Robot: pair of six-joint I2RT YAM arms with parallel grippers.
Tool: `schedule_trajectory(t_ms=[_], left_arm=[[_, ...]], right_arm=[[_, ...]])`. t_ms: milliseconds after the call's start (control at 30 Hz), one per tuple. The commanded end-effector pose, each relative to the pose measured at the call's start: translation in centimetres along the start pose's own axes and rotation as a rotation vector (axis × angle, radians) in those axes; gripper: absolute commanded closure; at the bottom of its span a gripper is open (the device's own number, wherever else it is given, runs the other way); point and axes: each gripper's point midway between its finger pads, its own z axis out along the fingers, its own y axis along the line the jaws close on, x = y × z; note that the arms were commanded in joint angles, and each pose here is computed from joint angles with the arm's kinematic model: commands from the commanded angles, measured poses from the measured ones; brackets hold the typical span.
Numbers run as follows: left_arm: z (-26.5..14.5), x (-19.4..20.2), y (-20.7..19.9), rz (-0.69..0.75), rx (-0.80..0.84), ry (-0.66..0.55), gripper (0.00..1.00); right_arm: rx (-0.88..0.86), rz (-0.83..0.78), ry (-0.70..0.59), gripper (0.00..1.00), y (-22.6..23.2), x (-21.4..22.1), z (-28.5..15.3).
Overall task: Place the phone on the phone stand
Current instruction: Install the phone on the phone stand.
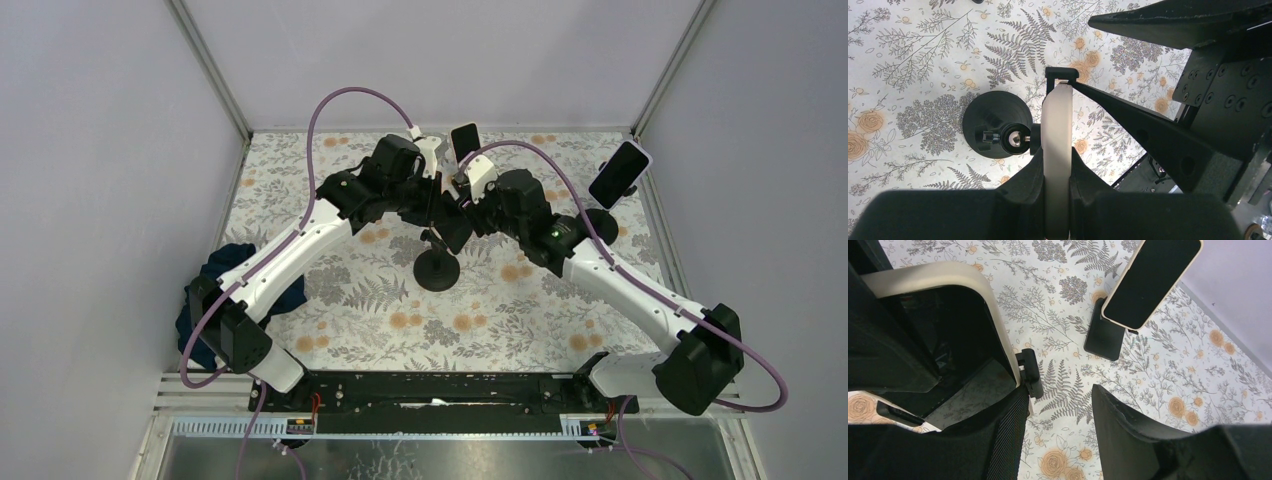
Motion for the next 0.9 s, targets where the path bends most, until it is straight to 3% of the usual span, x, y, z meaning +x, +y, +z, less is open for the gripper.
schedule_trajectory(t_ms=[0, 267, 867], left_arm=[[0.0, 6.0, 10.6, 0.006, -0.416, 0.227, 1.00], [0.0, 5.6, 10.3, 0.036, -0.418, 0.218, 1.00], [0.1, 5.6, 10.4, 0.047, -0.430, 0.219, 1.00]], right_arm=[[-0.010, 0.029, 0.021, 0.44, -0.4, 0.2, -0.7], [-0.098, 0.066, 0.065, 0.43, -0.4, 0.0, -1.0], [-0.067, 0.080, 0.024, 0.41, -1.7, -0.9, -2.2]])
